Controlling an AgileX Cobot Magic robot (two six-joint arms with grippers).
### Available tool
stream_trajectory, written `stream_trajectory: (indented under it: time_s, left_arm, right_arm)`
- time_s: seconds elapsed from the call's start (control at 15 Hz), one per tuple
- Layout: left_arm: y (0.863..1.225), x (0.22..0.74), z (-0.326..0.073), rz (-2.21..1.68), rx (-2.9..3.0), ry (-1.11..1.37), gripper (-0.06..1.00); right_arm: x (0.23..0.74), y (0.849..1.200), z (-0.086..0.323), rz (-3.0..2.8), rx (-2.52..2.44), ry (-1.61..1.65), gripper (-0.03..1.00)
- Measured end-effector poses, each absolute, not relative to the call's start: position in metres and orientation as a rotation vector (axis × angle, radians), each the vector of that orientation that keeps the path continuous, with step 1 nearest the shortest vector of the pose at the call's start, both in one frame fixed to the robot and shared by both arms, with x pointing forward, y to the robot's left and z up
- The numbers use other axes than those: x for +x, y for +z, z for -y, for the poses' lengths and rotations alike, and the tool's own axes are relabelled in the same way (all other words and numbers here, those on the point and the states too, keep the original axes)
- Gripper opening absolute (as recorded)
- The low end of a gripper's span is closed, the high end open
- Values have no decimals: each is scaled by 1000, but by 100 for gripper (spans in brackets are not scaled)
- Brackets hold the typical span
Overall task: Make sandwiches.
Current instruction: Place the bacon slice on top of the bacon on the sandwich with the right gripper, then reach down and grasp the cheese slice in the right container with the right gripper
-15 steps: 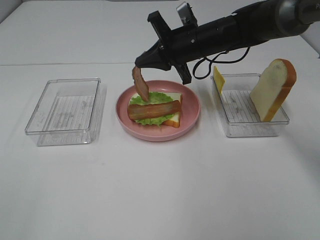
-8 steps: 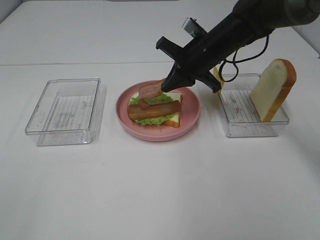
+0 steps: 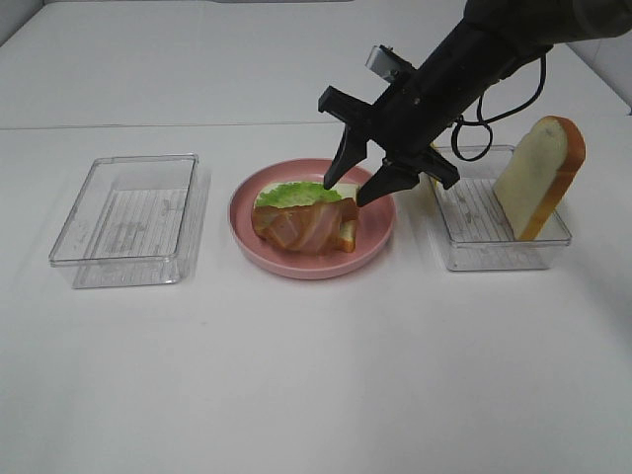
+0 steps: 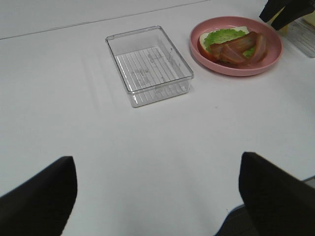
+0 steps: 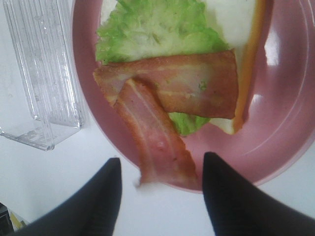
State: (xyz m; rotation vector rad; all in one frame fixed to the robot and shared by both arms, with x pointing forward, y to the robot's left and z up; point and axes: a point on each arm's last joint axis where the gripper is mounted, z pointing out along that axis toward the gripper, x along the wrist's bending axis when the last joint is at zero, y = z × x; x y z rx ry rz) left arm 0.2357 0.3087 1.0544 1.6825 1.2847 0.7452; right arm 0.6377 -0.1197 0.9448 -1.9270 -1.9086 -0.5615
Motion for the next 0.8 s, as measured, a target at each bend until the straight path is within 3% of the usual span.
stream_trajectory:
  time_s: [0.13,0.53,0.8]
  left_arm:
    - [1054,236,-309,-1285,1682,745,84]
    - [1054,236,-309,-1285,1682,745,84]
    - [1054,236,-309,-1285,1682,745,84]
  right_arm:
    - [638,945,120,1914,-1926,-558,56]
    - [638,947,120,1942,-1912,-568,57]
    - [632,981,129,2085,-1912,-624,57]
